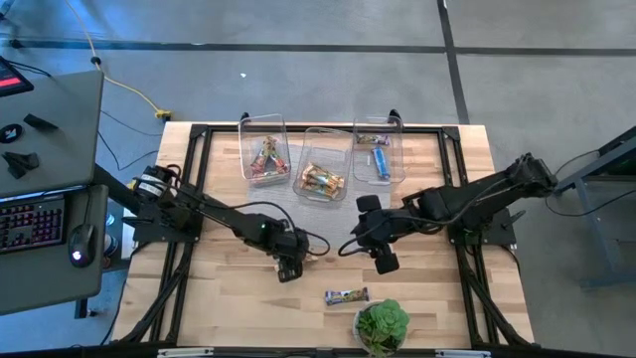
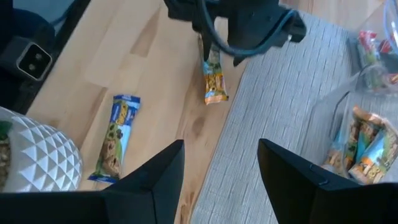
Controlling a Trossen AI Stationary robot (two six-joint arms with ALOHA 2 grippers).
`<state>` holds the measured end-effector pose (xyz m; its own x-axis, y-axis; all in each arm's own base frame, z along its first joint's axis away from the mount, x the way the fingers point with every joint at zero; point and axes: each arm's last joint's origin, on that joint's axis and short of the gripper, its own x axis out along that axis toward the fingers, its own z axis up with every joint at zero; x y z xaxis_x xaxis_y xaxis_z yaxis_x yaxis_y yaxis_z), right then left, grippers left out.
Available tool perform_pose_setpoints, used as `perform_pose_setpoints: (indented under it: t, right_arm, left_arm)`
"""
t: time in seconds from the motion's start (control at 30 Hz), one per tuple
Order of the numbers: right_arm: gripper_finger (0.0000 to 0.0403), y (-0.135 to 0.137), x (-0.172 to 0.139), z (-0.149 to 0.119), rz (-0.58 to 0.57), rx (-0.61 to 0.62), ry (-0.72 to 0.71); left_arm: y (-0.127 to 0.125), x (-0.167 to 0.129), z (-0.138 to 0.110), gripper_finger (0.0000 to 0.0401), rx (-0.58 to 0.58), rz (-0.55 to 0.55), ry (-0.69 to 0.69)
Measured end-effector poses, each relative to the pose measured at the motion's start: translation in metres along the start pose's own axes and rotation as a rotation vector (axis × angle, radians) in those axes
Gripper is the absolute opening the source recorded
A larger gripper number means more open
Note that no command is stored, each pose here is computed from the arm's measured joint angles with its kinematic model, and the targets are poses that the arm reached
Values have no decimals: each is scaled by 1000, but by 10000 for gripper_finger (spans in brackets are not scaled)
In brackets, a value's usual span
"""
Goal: Pick and place Granola Bars by type
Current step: Put the orange granola bar into the middle transparent bin
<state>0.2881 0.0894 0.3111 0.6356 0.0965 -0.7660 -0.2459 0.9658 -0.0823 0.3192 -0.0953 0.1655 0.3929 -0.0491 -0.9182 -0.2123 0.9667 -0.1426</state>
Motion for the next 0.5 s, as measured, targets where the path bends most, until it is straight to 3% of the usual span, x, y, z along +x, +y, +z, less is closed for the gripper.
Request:
perform_pose_setpoints:
  t: [0.23,0.5]
  right_arm:
    - [188,2,18,-18,1,0,37]
    - [188,3,31,-23,-1,9,-24]
  left_arm:
    - [-15,6,-12,234,174,-20,8]
    - [-14,31,-15,234,102,26,52]
